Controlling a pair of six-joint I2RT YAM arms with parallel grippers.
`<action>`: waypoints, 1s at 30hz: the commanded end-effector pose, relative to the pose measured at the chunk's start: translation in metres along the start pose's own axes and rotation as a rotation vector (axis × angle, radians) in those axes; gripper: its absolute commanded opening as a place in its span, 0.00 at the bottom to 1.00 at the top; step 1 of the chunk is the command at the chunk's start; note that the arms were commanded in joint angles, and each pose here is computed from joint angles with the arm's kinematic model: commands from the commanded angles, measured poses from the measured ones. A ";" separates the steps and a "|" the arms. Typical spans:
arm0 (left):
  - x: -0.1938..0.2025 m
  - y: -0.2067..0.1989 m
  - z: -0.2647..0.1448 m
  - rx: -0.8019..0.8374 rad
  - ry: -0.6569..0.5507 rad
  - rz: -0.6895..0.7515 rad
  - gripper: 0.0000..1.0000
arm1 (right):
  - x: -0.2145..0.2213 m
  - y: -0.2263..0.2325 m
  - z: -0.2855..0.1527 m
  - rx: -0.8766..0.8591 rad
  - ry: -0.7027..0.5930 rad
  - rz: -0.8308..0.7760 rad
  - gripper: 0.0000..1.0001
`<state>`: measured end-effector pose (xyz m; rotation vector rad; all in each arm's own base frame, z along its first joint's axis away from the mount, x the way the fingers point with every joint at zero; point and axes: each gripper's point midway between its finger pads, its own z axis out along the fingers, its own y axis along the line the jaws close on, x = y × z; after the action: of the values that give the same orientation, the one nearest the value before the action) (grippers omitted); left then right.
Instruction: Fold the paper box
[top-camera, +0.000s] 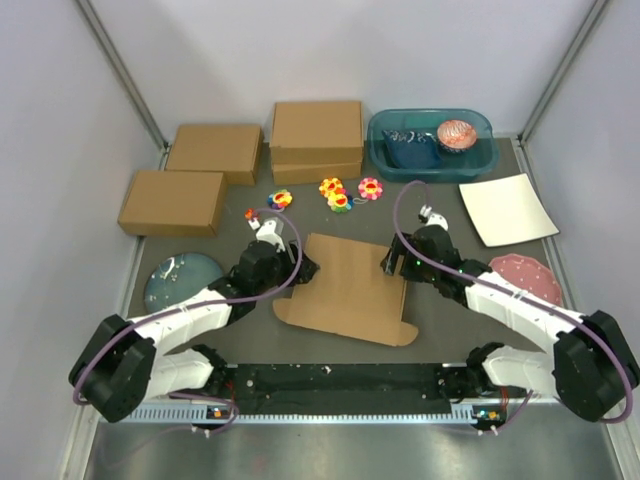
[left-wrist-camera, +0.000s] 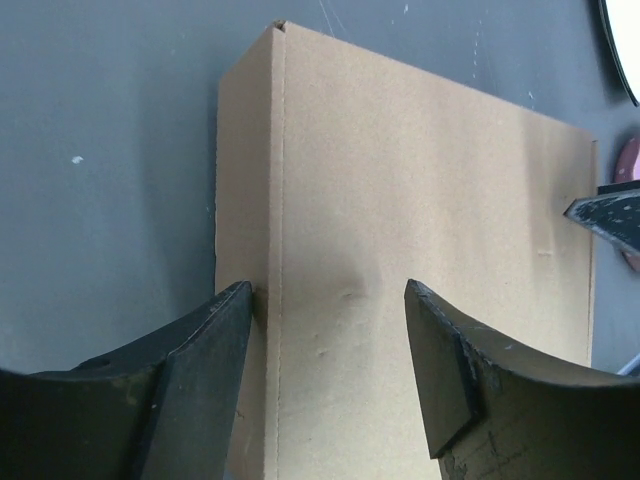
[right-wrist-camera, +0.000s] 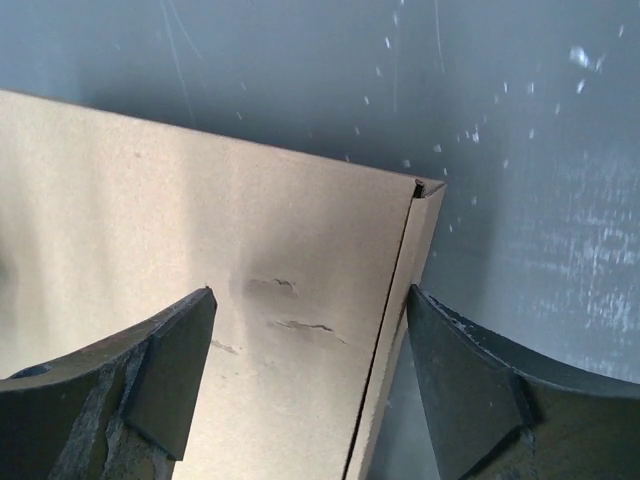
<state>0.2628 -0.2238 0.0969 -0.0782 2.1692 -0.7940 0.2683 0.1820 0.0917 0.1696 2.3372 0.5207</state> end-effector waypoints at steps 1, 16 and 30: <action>0.009 -0.023 0.001 0.133 0.034 -0.022 0.66 | 0.008 0.014 -0.006 -0.108 -0.007 0.047 0.80; 0.032 -0.013 -0.005 0.128 0.101 -0.041 0.63 | 0.019 -0.011 -0.031 0.005 0.040 0.039 0.87; 0.052 0.003 -0.010 0.125 0.104 -0.084 0.34 | 0.048 0.025 0.010 -0.159 0.128 0.036 0.44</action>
<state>0.2321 -0.2234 0.0653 -0.0906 2.2238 -0.9261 0.2341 0.1718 0.0576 0.2168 2.4160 0.5261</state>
